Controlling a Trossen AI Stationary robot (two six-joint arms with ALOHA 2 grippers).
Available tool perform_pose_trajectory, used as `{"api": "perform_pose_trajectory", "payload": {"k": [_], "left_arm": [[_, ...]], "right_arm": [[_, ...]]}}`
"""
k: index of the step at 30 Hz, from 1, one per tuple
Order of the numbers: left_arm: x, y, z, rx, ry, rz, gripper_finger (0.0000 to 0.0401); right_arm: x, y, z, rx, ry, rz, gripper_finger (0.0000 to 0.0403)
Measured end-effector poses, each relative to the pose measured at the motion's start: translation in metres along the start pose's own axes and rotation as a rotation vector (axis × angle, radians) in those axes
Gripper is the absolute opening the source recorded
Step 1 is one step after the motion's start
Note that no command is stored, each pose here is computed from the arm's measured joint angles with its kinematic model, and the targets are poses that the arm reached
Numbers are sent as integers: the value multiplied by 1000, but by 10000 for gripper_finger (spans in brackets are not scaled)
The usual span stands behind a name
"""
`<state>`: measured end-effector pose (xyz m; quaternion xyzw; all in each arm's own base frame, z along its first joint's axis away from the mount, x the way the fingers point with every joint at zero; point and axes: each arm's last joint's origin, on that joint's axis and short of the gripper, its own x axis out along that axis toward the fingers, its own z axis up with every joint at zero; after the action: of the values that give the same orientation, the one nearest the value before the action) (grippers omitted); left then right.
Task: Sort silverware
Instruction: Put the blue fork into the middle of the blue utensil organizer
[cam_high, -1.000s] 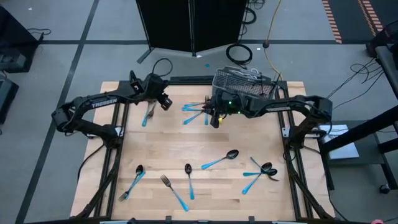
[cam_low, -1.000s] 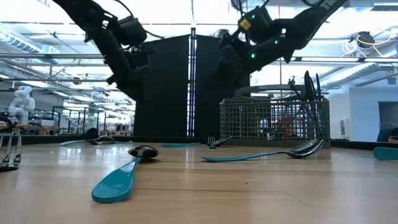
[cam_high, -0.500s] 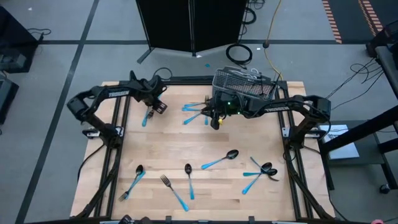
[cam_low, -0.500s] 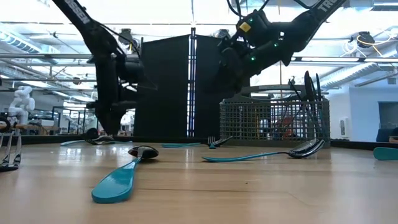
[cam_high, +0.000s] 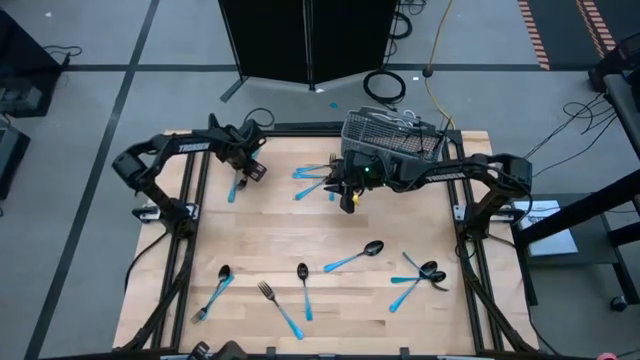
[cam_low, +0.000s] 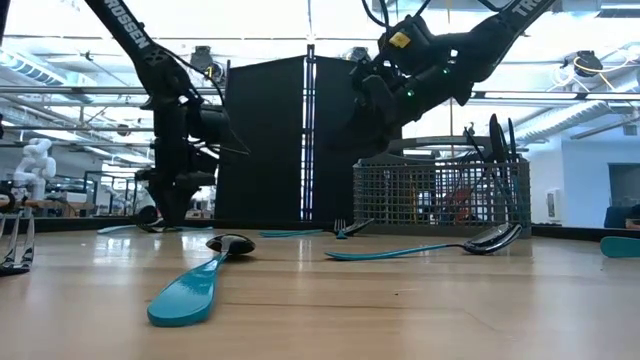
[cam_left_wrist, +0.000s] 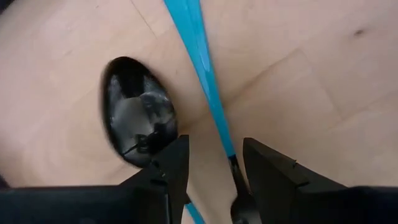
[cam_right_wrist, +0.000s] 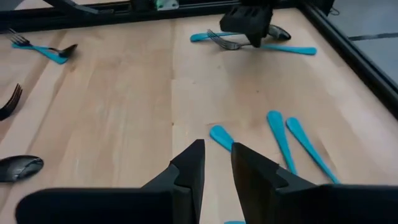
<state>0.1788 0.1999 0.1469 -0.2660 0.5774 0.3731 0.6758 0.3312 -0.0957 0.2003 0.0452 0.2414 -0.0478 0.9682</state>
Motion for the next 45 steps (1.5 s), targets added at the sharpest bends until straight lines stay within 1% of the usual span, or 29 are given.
{"api": "perform_pose_trajectory", "payload": {"k": [5,9,11,13,17,18,21,22,23,26,28,30,32,33,35,40,42,45], "left_arm": [[16,2,-3,-2,43,-61,148],[19,0,-4,30,53,-49,140],[17,-2,-5,62,40,-40,124],[14,-4,-4,94,21,-42,97],[12,-8,-5,156,13,-46,23],[12,-9,-5,182,10,-47,13],[9,-14,-2,239,-9,-47,11],[6,-15,0,252,-19,-57,11],[3,-18,4,267,-46,-94,10],[-21,-29,20,323,-201,-218,5],[-35,-36,24,402,-273,-294,3],[-50,-47,24,536,-354,-352,2],[-66,-61,24,667,-447,-370,2],[-71,-68,24,723,-484,-363,2],[-74,-79,21,809,-511,-325,1],[-85,-107,17,960,-642,-277,1],[-88,-114,17,1017,-685,-226,1],[-91,-122,13,1144,-717,-127,0]], "right_arm": [[0,-1,1,-9,-7,-7,73],[0,-1,1,-30,-16,-5,73],[0,-2,2,-36,-18,-8,73],[0,-2,2,-37,-21,-10,73],[0,-2,2,-41,-23,-11,73],[0,-2,2,-41,-23,-11,73],[0,-2,2,-48,-23,-12,73],[0,-2,2,-53,-22,-12,73],[0,-2,2,-59,-21,-13,73],[-1,-5,1,-64,-13,-20,73],[-2,-7,1,-61,-13,-35,73],[-2,-10,1,-58,-14,-43,73],[-3,-12,1,-55,-14,-48,73],[-3,-13,1,-53,-14,-51,73],[-3,-14,1,-52,-12,-53,73],[-3,-14,1,-39,22,-50,73],[-8,-13,4,-16,81,-56,73],[-23,-10,12,5,218,-152,73]]}}
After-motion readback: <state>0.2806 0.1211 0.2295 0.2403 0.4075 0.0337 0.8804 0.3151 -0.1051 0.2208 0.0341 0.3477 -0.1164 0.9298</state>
